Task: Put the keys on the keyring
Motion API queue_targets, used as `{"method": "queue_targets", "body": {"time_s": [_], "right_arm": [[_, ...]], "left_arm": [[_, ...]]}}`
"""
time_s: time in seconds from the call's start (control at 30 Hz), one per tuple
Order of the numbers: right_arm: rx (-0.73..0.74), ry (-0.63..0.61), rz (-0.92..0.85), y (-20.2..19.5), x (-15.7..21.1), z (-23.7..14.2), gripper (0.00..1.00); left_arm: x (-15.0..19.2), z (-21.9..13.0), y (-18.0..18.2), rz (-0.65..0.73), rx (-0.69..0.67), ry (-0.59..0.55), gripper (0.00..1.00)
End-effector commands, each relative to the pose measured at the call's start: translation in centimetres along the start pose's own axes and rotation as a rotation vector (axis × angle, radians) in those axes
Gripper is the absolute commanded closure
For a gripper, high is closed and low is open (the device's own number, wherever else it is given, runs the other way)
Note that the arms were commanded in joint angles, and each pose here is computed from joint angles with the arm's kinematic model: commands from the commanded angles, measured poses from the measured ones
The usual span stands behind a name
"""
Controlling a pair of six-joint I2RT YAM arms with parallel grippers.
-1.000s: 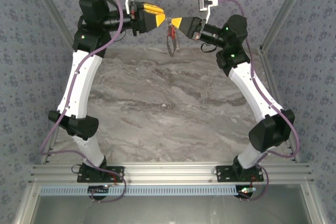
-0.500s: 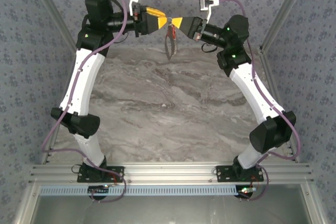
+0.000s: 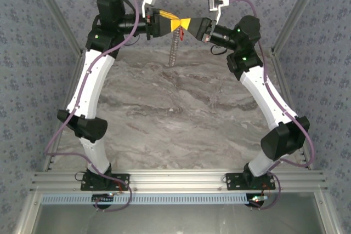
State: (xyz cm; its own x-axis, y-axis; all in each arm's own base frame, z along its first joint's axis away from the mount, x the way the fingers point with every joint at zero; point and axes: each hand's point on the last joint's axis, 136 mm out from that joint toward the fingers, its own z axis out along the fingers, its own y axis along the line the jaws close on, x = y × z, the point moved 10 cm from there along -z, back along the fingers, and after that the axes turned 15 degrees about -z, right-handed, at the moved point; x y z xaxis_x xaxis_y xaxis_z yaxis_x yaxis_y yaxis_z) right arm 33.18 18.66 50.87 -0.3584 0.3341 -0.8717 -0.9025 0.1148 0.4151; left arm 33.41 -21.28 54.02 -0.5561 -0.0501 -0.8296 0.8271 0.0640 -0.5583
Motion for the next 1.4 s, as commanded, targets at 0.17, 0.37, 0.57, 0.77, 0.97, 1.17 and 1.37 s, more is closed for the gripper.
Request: {"method": "queue_targets", "body": {"time_s": [0.17, 0.37, 0.57, 0.77, 0.97, 1.17, 1.37], "right_arm": [[-0.038, -0.023, -0.051, 2.2, -0.8, -0.6, 1.00], [-0.034, -0.031, -0.045, 2.2, -1.0, -0.8, 1.00], [0.024, -0.101, -0.013, 1.5, -1.5, -2.8, 0.72], [0.014, -0.094, -0.009, 1.9, -1.2, -2.7, 0.65], [0.014, -0.076, -0.001, 2.0, -0.5, -2.0, 0.58], [0.002, -0.067, 0.017, 1.8, 0.1, -1.3, 0.69], [-0.008, -0.061, 0.033, 1.7, 0.7, -0.8, 1.00]], "left_arm": [[-0.3, 0.5, -1.6, 0.033, 0.044, 0.009, 1.00], [-0.4, 0.8, -1.8, 0.040, 0.042, 0.006, 1.00], [-1.0, 0.6, -2.5, 0.079, 0.019, -0.044, 1.00], [-1.4, 0.6, -2.8, 0.092, 0.025, -0.068, 1.00], [-1.6, 0.6, -2.8, 0.097, 0.025, -0.079, 1.00], [-1.7, 0.6, -2.8, 0.107, 0.015, -0.094, 1.00], [-2.1, 0.4, -3.0, 0.123, -0.002, -0.123, 1.00]]}}
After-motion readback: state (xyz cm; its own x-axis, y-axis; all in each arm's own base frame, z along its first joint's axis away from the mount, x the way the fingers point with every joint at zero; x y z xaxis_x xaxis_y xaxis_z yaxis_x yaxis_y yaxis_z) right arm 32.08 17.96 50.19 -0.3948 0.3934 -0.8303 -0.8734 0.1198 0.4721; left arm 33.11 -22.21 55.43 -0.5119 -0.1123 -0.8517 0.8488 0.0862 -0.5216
